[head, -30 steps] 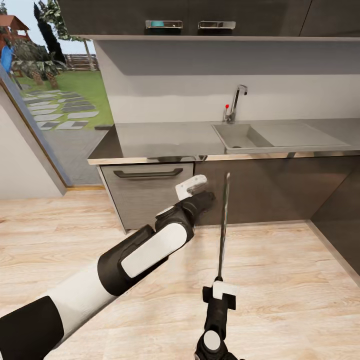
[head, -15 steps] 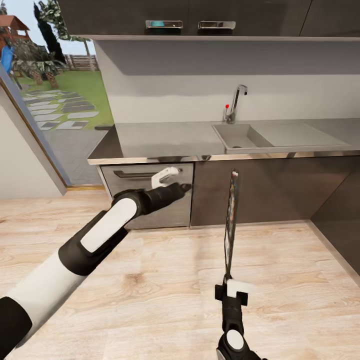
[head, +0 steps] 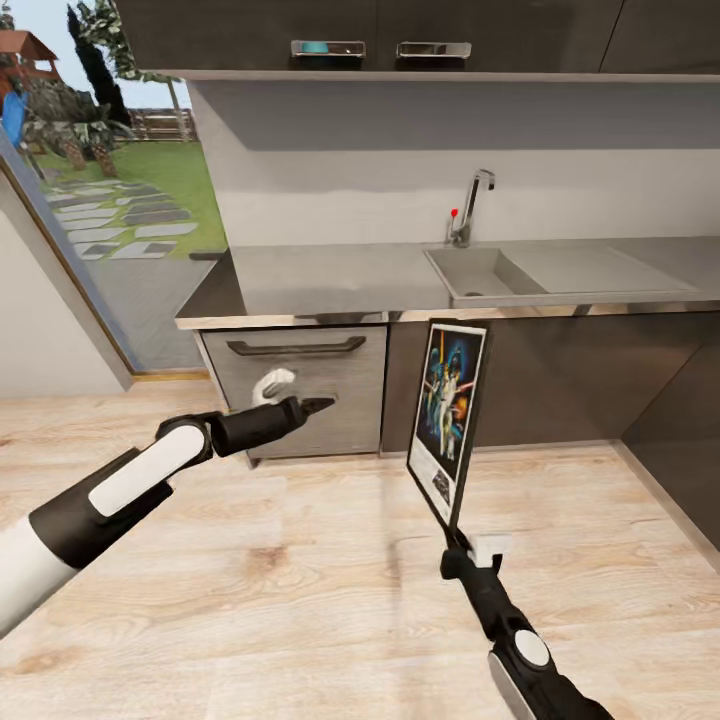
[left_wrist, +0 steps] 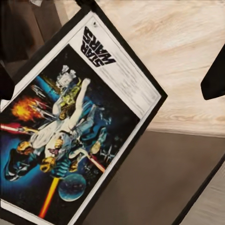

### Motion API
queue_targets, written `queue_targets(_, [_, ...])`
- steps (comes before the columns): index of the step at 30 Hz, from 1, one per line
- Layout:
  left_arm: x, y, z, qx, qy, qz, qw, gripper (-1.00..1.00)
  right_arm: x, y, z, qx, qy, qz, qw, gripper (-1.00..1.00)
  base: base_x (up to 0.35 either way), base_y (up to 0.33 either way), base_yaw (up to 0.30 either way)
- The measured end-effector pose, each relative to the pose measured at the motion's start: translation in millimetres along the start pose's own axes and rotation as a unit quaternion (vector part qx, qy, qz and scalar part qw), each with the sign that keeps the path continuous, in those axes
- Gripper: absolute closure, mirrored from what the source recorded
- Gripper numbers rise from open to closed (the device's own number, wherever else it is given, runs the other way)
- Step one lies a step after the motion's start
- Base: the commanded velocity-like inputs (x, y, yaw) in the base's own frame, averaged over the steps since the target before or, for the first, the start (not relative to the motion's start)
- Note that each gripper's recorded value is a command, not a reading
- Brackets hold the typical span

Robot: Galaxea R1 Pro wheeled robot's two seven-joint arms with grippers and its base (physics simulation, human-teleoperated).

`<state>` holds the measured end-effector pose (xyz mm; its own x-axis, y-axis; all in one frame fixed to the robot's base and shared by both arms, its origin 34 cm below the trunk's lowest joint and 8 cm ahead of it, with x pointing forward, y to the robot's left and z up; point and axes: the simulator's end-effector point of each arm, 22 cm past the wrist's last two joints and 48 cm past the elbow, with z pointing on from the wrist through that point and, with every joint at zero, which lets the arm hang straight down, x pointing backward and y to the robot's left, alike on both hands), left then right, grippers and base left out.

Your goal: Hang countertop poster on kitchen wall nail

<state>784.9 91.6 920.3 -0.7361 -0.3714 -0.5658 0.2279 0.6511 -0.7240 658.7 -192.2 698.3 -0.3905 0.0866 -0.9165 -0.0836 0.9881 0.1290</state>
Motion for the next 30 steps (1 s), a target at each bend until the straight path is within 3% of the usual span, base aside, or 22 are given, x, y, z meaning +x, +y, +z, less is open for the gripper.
queue_targets(5, [25,50,-2.5,0.013,0.002,-0.041,0.9991,-1.0,-13,-13,1.2,-0.042,-0.012,0.014,0.999,1.0,0.0,0.0,0.0])
queue_targets(7, [35,68,-3.3,0.012,0.001,-0.048,0.9988,-1.0,-15,-16,0.0,-0.055,-0.014,0.012,0.9983,1.0,0.0,0.0,0.0])
queue_targets(11, [70,109,-6.1,0.029,-0.005,-0.03,0.9991,-1.0,-21,-27,-4.7,-0.089,-0.017,0.004,0.9959,1.0,0.0,0.0,0.0])
queue_targets(15, [98,139,-14.7,0.047,-0.012,0.003,0.9988,-1.0,-24,-29,-10.0,-0.121,-0.018,0.003,0.9925,1.0,0.0,0.0,0.0])
queue_targets(17, [127,162,-25.6,0.048,-0.003,0.018,0.9987,-1.0,-24,-39,-13.5,-0.13,-0.014,-0.007,0.9914,1.0,0.0,0.0,0.0])
queue_targets(21, [171,189,-49.2,0.049,0.006,0.014,0.9987,-1.0,-24,-48,-15.5,-0.132,-0.012,-0.013,0.9911,1.0,0.0,0.0,0.0])
queue_targets(23, [177,193,-55.6,0.055,0.006,0.014,0.9983,-1.0,-25,-48,-15.7,-0.132,-0.012,-0.014,0.991,1.0,0.0,0.0,0.0])
queue_targets(30, [229,225,-105.8,0.074,0.021,0.009,0.997,-1.0,-27,-48,-15.7,-0.135,-0.011,-0.014,0.9907,1.0,0.0,0.0,0.0])
